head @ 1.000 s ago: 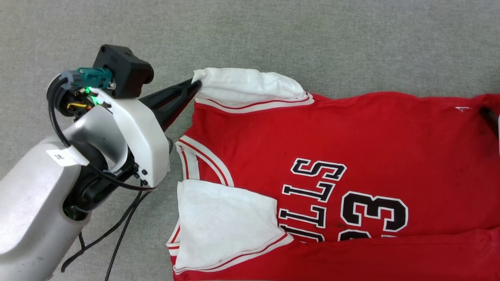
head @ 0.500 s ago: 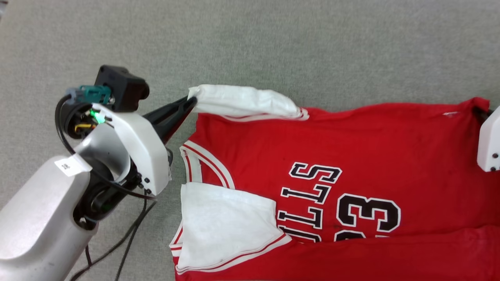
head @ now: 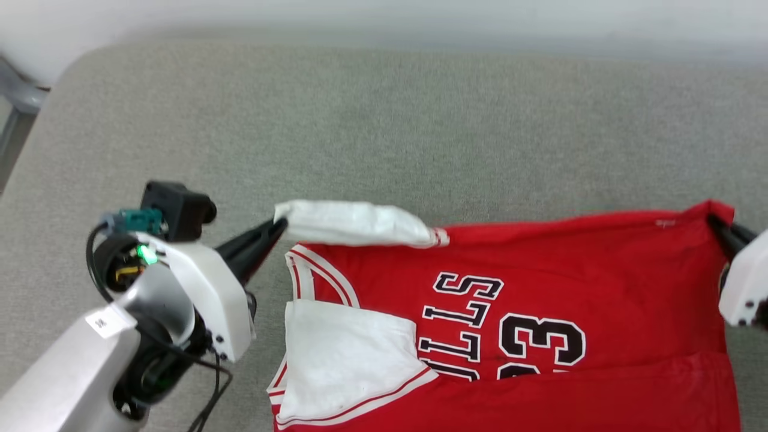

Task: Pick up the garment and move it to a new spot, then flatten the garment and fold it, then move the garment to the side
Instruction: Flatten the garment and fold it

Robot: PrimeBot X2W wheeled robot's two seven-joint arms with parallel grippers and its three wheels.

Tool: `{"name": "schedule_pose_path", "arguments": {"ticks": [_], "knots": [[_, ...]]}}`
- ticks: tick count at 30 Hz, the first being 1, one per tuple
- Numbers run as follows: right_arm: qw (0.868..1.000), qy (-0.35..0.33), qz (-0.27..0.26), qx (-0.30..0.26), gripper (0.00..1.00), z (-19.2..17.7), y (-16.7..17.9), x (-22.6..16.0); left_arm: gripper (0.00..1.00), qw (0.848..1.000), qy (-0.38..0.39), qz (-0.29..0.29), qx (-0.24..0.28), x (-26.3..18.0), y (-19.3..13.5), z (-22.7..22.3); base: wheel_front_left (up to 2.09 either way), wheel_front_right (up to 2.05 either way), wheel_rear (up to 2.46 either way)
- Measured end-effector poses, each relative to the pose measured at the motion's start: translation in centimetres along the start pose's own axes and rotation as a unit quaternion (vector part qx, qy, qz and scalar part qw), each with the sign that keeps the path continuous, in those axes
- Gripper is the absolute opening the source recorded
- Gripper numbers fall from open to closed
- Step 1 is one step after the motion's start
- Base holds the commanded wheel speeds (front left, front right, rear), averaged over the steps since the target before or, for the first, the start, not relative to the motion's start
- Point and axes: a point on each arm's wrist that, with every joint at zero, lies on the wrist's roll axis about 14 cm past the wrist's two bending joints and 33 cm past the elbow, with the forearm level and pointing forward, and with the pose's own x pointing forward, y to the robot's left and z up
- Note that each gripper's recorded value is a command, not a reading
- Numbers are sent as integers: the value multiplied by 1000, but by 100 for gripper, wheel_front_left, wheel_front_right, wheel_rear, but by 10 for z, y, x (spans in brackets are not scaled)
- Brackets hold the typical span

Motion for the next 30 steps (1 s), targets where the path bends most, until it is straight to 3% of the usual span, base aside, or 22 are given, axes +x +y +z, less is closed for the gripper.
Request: {"name": "schedule_pose_path", "arguments": {"ticks": [7,16,30], "knots": [[999,-18,13,41,0,-10,5,-24,0,1000,8,9,-25,-26,-11,-22,0,0,0],[997,33,42,57,0,-51,20,-50,0,994,75,11,-77,-56,-33,-86,0,0,0],[988,137,60,-23,0,-97,15,-70,0,982,154,14,-105,-61,-39,-150,0,0,0]]}}
